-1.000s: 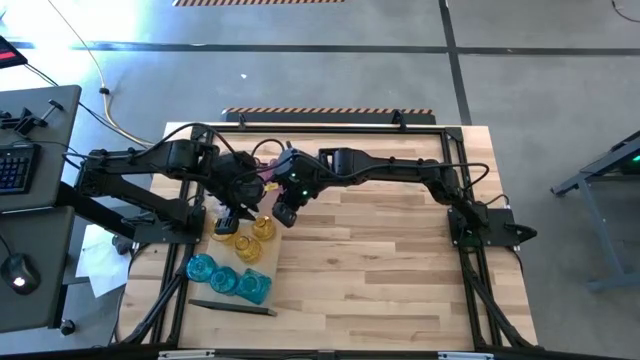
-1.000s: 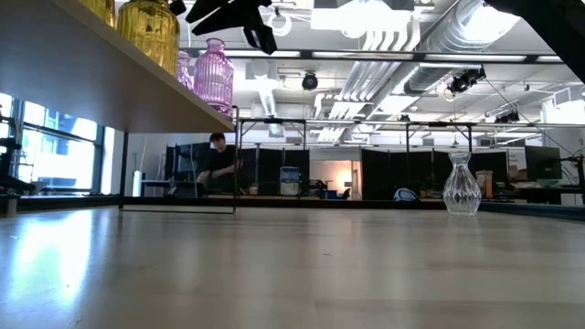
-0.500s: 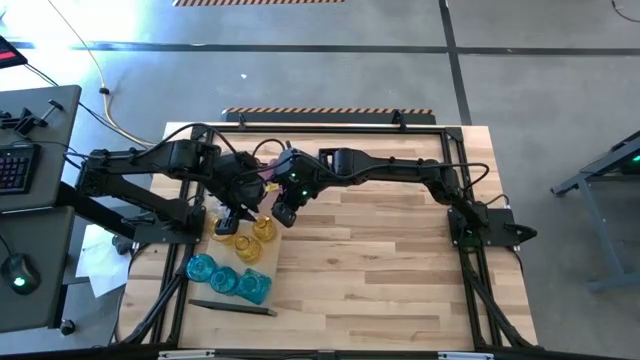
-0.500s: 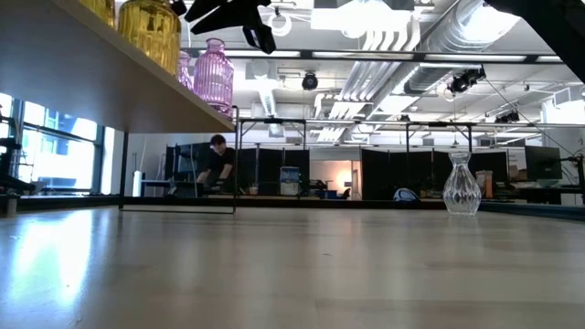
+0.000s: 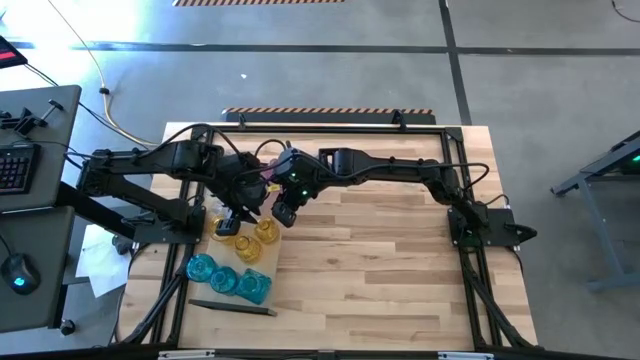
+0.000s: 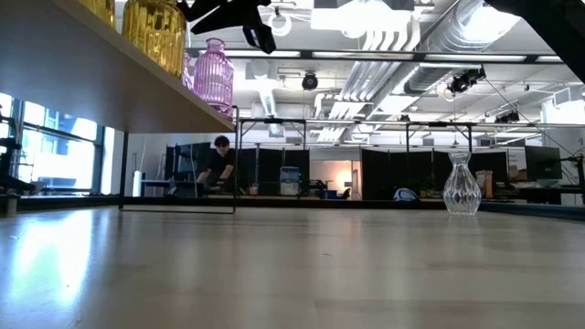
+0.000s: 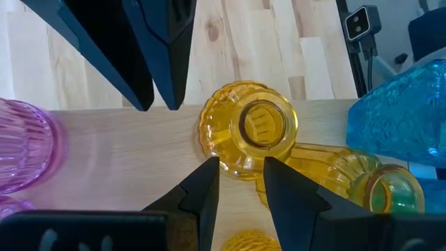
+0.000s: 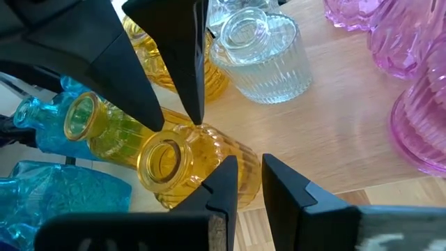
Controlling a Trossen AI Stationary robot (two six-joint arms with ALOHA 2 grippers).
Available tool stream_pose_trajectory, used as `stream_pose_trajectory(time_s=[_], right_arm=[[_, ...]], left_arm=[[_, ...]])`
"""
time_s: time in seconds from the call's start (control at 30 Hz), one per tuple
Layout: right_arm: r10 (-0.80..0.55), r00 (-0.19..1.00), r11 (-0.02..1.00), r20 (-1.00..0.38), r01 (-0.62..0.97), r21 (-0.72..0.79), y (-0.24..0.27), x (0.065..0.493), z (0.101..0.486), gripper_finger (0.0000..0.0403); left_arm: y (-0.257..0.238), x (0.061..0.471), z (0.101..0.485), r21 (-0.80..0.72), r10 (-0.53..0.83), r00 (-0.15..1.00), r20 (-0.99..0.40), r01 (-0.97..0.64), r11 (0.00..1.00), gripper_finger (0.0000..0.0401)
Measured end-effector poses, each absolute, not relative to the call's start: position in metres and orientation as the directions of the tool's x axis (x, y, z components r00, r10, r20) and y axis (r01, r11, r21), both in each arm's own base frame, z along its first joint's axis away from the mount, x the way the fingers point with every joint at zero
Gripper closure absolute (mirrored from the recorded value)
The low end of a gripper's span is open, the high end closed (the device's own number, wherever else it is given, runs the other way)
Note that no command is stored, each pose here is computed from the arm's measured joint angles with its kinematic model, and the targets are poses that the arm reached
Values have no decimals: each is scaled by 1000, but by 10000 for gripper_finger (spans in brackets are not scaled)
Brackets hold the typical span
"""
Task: Sort vases onto shelf
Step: Put the yellow flower vase on the shelf
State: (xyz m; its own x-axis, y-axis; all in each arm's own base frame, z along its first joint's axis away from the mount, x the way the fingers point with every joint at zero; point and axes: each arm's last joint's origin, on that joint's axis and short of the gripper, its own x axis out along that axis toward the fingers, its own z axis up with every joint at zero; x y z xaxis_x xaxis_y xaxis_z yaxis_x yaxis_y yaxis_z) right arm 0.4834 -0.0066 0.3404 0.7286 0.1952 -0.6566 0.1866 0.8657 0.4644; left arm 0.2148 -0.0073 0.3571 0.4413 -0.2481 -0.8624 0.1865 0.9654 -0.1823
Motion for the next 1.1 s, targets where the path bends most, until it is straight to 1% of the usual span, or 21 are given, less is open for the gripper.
stream_pose_trajectory(time_s=[0.17,0.23,0.47,0.57,0.67,0.8,0.87,0.93,1.0,1.1], right_arm=[[195,729,866,-656,186,464,-6,483,340,355],[195,729,866,-656,186,464,-7,483,340,355],[195,731,870,-654,179,460,-6,484,341,355],[195,733,870,-651,178,461,-7,483,342,355],[194,730,870,-655,181,459,-7,483,341,355],[171,731,875,-661,195,443,-7,483,341,355],[166,732,881,-661,191,432,-7,483,341,355],[164,733,883,-660,190,430,-7,483,341,355],[164,733,885,-660,187,427,-7,483,341,355],[164,733,890,-660,178,420,-7,483,341,355]], left_arm=[[-7,215,357,-180,-246,444,-862,186,966,295],[-7,213,360,-161,-224,452,-863,174,971,295],[-4,203,389,-80,-148,560,-815,143,986,295],[-5,194,401,-67,-142,601,-786,146,987,298],[-11,177,410,-83,-171,616,-769,170,982,314],[-21,153,417,-204,-322,593,-738,259,944,349],[-25,145,421,-245,-356,598,-718,261,934,367],[-28,140,422,-266,-357,604,-713,239,934,382],[-30,138,423,-254,-335,612,-716,218,942,392],[-32,142,421,-237,-307,608,-732,195,952,396]])
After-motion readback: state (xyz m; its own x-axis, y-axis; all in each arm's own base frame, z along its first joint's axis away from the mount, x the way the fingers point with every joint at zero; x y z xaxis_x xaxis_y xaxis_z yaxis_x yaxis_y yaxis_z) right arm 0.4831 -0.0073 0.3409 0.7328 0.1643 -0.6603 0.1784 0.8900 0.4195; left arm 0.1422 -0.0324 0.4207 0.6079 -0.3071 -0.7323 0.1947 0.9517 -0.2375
